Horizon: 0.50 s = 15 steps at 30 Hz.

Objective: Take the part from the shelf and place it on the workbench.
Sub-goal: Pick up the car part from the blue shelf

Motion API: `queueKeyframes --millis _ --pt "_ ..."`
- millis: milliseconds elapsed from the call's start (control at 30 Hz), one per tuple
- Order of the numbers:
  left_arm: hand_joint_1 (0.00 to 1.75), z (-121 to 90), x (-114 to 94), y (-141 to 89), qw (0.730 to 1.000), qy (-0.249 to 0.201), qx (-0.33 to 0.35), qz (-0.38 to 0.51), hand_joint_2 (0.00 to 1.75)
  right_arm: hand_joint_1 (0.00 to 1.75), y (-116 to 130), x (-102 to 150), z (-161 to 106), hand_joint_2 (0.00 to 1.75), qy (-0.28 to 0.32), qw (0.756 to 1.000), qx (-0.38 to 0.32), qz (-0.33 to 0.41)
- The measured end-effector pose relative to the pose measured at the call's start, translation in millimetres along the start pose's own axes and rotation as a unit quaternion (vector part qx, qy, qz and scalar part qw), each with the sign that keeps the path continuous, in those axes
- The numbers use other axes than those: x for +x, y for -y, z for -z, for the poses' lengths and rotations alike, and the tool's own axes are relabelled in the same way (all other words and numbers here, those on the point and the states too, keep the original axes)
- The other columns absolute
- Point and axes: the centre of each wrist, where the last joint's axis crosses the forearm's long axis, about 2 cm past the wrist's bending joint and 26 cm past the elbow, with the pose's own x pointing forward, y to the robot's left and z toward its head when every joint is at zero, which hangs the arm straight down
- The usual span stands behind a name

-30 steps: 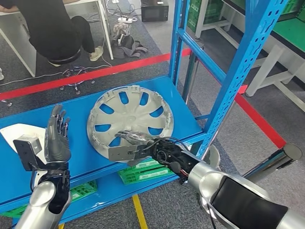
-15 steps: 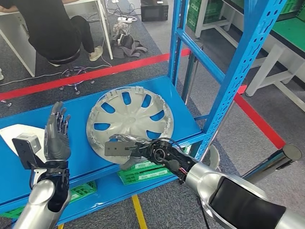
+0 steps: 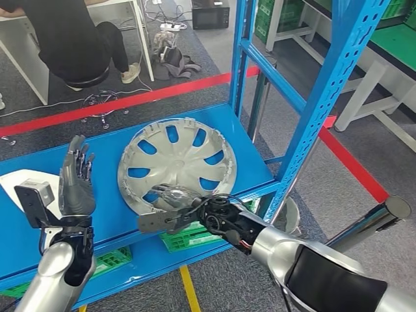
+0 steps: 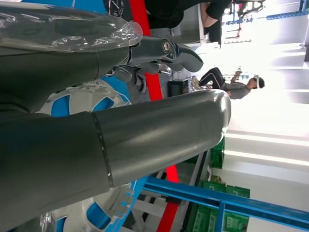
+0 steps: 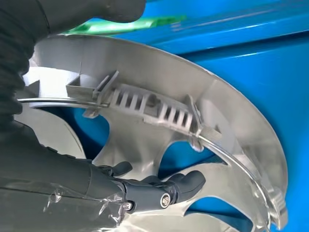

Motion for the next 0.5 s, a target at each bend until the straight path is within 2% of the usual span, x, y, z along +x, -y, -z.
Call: queueKeyframes --millis 333,500 --pt "0.0 4.0 0.8 3.0 1.0 0.002 -0.007 -0.005 0.0 0.0 -6.3 3.2 1.1 1.75 -0.002 0.997 0.001 -0.073" --pt "0.0 4.9 0.3 3.8 1.0 0.002 -0.006 -0.008 0.0 0.0 -10.9 5.2 1.6 1.75 -0.005 0.991 -0.004 -0.133"
